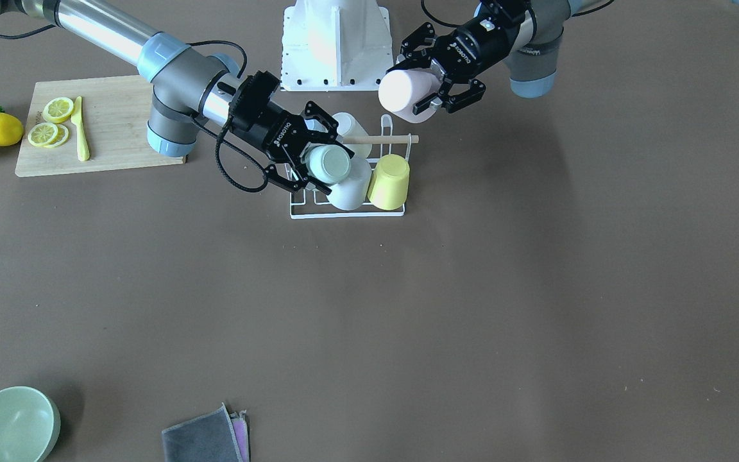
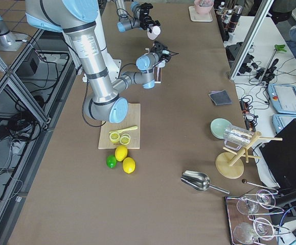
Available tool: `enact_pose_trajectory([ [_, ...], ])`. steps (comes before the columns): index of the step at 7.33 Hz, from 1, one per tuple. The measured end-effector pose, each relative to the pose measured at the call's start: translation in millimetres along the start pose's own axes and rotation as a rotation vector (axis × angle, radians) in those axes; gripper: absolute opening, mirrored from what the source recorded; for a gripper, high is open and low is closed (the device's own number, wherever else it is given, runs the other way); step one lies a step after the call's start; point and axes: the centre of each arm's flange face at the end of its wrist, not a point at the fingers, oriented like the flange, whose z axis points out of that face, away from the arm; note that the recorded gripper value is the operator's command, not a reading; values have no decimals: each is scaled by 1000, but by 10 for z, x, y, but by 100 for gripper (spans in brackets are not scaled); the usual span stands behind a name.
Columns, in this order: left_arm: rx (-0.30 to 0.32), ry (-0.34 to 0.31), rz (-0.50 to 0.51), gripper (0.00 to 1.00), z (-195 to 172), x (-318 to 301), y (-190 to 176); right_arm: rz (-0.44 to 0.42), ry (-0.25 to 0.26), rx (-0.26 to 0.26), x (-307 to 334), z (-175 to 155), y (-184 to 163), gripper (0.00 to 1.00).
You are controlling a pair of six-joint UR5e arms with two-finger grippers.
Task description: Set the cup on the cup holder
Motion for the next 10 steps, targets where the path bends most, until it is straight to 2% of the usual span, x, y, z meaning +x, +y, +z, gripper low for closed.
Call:
enact_pose_trajectory([
  [5, -25, -1, 8, 0, 141, 308, 292, -26, 1, -7, 43, -55, 50, 0],
  [6, -29, -7, 13, 0, 139, 324, 333, -26, 0, -6, 41, -59, 48, 7],
  [7, -35, -18, 19, 0, 141, 315, 385, -26, -1, -5, 39, -66, 43, 21],
  [8, -42, -34, 25, 0, 140, 297, 439, -25, -3, 0, 34, -73, 33, 85],
  [9, -49, -44, 30, 0, 140, 289, 490, -21, -7, 9, 33, -86, 28, 100],
  [10, -55, -49, 33, 0, 143, 286, 533, -11, -12, 19, 42, -114, 40, 100],
])
